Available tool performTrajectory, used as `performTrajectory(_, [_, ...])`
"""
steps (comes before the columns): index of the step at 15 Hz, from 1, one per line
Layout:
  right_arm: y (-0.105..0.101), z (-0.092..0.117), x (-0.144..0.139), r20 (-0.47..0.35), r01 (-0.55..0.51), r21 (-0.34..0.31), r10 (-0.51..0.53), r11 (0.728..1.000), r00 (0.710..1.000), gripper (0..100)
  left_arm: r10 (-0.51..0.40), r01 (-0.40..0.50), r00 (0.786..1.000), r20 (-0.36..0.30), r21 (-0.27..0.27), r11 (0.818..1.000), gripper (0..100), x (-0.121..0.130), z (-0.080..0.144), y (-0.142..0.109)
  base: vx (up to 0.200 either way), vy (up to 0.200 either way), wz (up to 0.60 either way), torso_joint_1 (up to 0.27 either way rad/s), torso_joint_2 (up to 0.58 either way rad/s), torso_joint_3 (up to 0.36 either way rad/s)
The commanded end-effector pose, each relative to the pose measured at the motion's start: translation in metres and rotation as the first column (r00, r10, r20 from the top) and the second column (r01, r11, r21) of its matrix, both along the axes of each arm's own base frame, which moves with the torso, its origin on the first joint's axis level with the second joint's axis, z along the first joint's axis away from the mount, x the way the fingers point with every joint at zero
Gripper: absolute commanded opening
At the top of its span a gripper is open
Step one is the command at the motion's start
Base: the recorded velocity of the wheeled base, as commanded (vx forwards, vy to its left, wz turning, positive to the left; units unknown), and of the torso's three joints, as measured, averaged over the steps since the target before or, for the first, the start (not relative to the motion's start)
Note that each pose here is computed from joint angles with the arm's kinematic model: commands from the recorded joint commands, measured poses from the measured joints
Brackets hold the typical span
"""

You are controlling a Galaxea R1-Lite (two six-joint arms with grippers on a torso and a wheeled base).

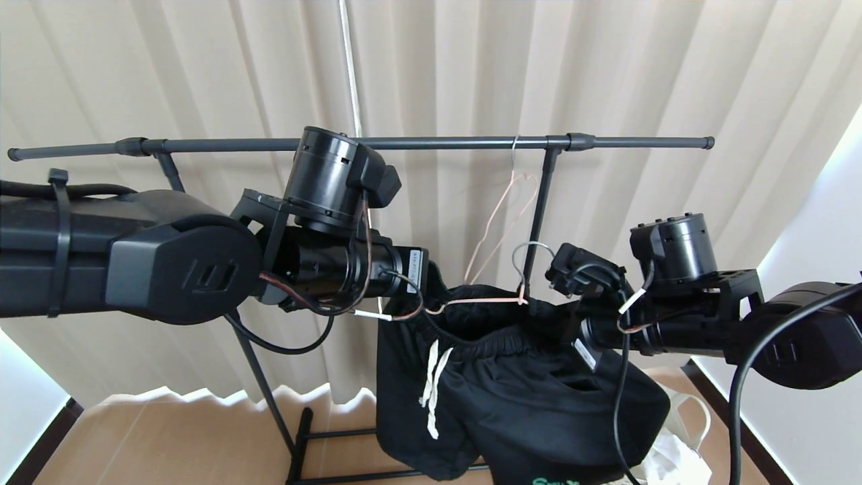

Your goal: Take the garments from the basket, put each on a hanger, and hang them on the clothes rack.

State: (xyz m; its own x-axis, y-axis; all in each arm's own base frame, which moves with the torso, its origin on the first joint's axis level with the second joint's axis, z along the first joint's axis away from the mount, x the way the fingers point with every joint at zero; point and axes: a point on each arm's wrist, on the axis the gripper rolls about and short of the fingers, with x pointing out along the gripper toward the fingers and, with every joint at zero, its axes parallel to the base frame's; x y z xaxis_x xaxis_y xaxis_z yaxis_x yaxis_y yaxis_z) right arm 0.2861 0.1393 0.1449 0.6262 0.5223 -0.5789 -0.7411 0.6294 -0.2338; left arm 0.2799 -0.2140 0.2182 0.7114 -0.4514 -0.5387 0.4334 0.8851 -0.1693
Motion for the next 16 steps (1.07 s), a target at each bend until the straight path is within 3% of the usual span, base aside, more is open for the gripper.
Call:
performTrajectory(1, [0.005, 0.003, -0.001, 0.015, -0.007, 0.003, 0.007, 1.0, 1.0, 0, -0.015, 0.015, 1.0, -0.011, 0.008, 1.0, 0, -0.001, -0.005, -0.006, 0.0, 0.0, 0.0, 0.0, 0.0, 0.0])
performTrajectory(3, [0.007, 0.001, 0.001, 0.02, 0.015, -0.015, -0.015, 1.0, 1.0, 0, -0.028, 0.028, 0.999, -0.015, 0.004, 1.0, 0, -0.006, -0.003, -0.01, 0.0, 0.0, 0.0, 0.0, 0.0, 0.0])
performTrajectory(6, [0.012, -0.011, 0.004, 0.012, 0.056, -0.07, -0.055, 0.996, 0.998, 0, -0.003, 0.001, 0.999, -0.039, -0.046, 0.999, 0, -0.008, 0.014, -0.013, 0.0, 0.0, 0.0, 0.0, 0.0, 0.0])
performTrajectory(12, [0.015, -0.014, 0.013, 0.037, 0.103, -0.106, -0.1, 0.989, 0.994, 0, 0.035, -0.04, 0.998, -0.056, -0.103, 0.994, 0, -0.016, 0.043, -0.002, 0.0, 0.0, 0.0, 0.0, 0.0, 0.0])
performTrajectory(16, [0.015, -0.006, 0.013, 0.073, 0.107, -0.062, -0.103, 0.992, 0.992, 0, 0.056, -0.067, 0.989, -0.138, -0.075, 0.995, 0, -0.021, 0.023, 0.0, 0.0, 0.0, 0.0, 0.0, 0.0, 0.0])
